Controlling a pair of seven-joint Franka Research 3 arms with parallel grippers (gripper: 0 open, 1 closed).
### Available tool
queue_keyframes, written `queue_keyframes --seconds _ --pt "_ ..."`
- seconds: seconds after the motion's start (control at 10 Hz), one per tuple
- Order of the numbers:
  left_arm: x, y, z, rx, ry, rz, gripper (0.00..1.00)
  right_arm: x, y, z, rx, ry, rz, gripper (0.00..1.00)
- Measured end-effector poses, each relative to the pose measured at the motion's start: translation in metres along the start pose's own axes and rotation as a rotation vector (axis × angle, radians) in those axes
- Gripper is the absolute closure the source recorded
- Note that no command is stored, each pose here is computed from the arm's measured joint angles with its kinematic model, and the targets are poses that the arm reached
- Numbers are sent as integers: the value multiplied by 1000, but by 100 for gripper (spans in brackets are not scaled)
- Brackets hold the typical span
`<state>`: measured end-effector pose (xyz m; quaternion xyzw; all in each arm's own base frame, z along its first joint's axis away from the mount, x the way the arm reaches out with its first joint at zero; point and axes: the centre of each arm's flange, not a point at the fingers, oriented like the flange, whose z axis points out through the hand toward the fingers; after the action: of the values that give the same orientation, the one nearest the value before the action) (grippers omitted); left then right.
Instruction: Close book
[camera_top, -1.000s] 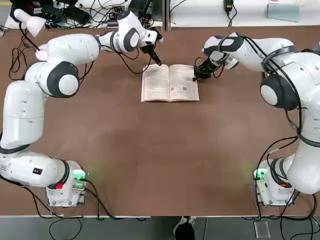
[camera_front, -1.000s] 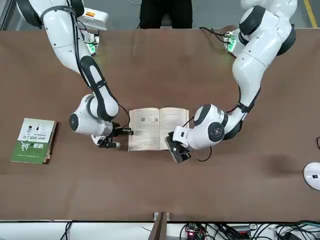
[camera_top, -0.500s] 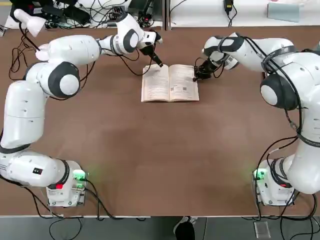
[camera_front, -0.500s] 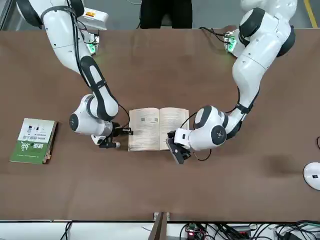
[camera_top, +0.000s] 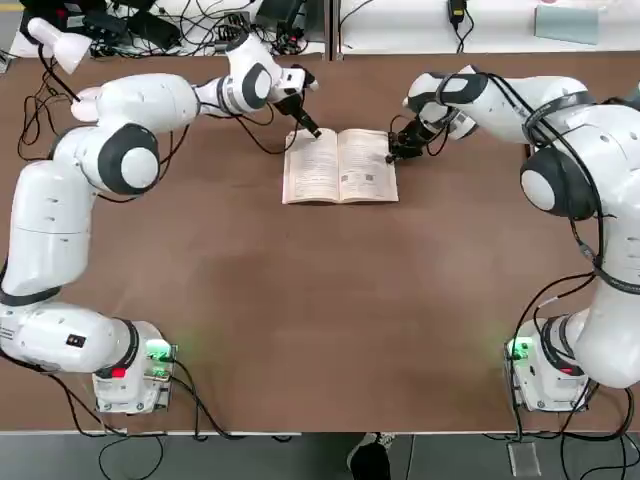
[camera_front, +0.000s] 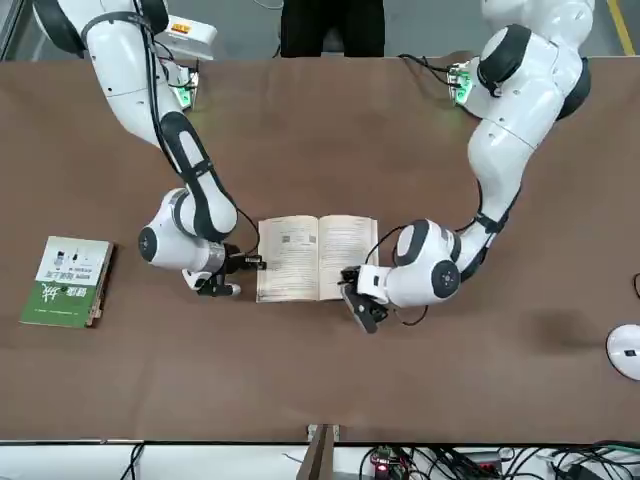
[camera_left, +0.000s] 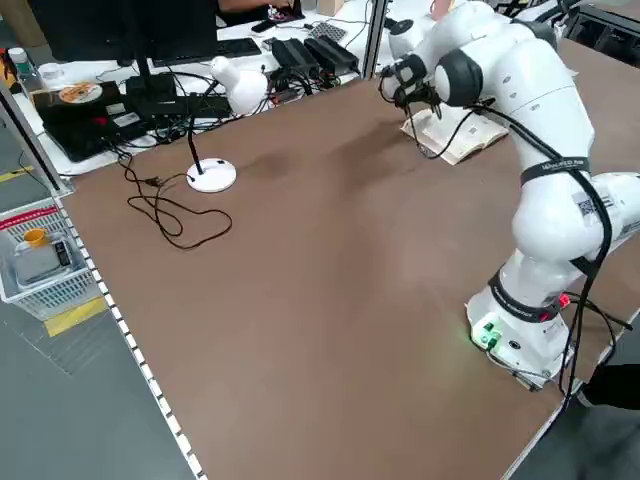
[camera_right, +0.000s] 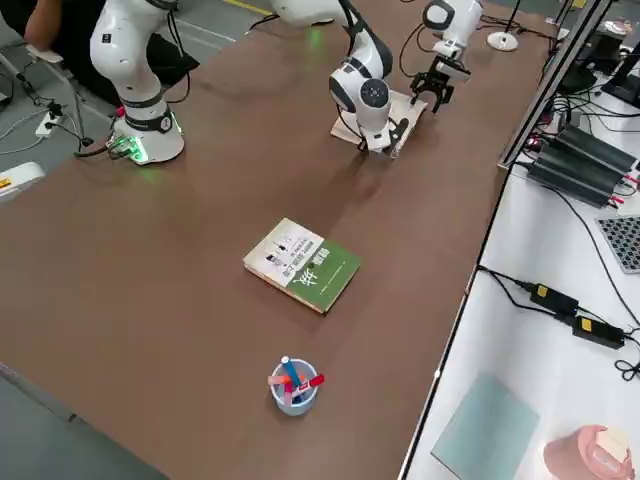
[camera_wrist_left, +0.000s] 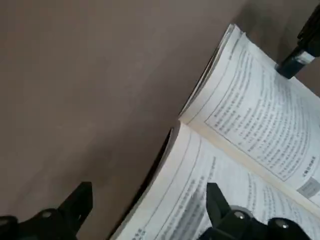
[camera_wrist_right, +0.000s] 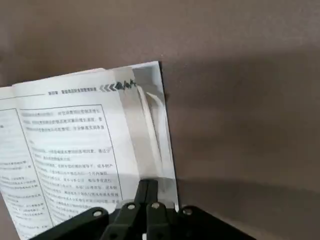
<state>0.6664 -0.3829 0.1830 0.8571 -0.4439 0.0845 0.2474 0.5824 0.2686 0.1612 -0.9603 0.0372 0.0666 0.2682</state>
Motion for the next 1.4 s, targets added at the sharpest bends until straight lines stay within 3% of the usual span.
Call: queue_keyframes --seconds 1.4 --pt "-9 -2 16 -104 52 -105 0 0 0 0 0 0 -1 99"
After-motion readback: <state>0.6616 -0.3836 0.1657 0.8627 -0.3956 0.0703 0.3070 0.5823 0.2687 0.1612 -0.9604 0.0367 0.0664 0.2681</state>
